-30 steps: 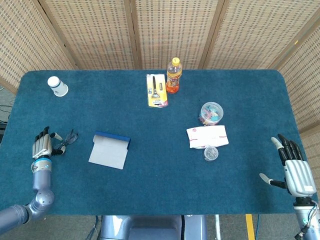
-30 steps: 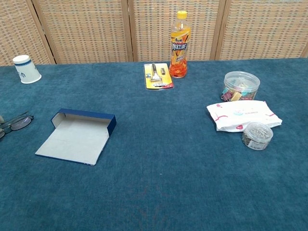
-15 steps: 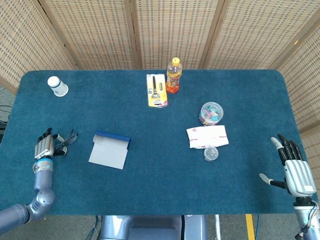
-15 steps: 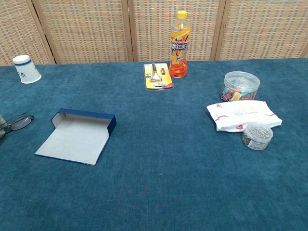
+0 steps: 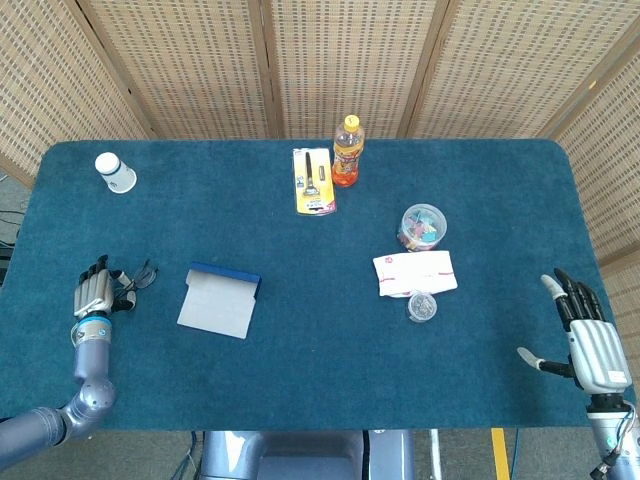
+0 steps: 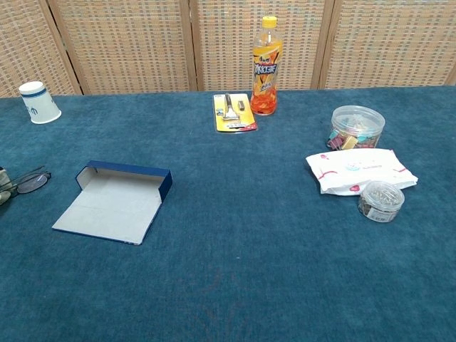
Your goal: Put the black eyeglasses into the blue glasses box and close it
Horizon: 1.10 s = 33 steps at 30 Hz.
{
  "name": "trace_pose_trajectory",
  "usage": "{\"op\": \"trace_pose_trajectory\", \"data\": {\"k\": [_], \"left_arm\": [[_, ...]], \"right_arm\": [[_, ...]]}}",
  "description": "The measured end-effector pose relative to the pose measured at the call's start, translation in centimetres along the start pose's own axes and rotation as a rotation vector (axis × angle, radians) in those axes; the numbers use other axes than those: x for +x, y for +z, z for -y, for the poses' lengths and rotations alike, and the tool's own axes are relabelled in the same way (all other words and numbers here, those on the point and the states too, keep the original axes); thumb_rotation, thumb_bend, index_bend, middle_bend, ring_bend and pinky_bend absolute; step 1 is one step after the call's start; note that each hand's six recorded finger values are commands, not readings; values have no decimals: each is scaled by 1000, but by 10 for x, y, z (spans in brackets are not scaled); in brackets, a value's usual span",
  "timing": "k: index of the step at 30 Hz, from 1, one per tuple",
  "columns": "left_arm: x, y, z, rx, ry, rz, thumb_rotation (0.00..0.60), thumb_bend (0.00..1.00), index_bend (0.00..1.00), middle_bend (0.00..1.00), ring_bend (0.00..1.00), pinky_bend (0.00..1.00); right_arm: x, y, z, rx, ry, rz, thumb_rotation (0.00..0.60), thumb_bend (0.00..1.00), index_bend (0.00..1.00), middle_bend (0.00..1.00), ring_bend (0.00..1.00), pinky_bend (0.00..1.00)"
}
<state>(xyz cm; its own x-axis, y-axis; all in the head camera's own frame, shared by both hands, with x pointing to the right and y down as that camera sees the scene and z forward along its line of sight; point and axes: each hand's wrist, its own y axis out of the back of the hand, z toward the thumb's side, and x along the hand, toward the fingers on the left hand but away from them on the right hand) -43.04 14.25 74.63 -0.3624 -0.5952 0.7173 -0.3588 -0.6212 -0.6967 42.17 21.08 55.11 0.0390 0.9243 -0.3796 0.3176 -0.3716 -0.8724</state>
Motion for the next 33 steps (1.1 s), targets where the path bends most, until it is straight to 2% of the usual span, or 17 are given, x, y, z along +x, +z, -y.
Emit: {"op": "trace_pose_trajectory", "data": {"k": [14,20,26,33], "left_arm": [[0,2,-8,-22,23,26,600,492,586,0,0,0],[-6,6,-18,-25,48,61,600,492,590,0,0,0],[-20,16,-32,-29,81,144,600,493,590,0,0,0],[-51,41,-46,16,117,340,600,484,592,0,0,0]], "right_arm": [[0,0,0,4,6,-1,600,0,0,0,0,0],[0,0,0,4,7,0,600,0,0,0,0,0],[0,0,0,1,6,0,600,0,0,0,0,0],[0,0,0,0,6,0,600,0,0,0,0,0]]}}
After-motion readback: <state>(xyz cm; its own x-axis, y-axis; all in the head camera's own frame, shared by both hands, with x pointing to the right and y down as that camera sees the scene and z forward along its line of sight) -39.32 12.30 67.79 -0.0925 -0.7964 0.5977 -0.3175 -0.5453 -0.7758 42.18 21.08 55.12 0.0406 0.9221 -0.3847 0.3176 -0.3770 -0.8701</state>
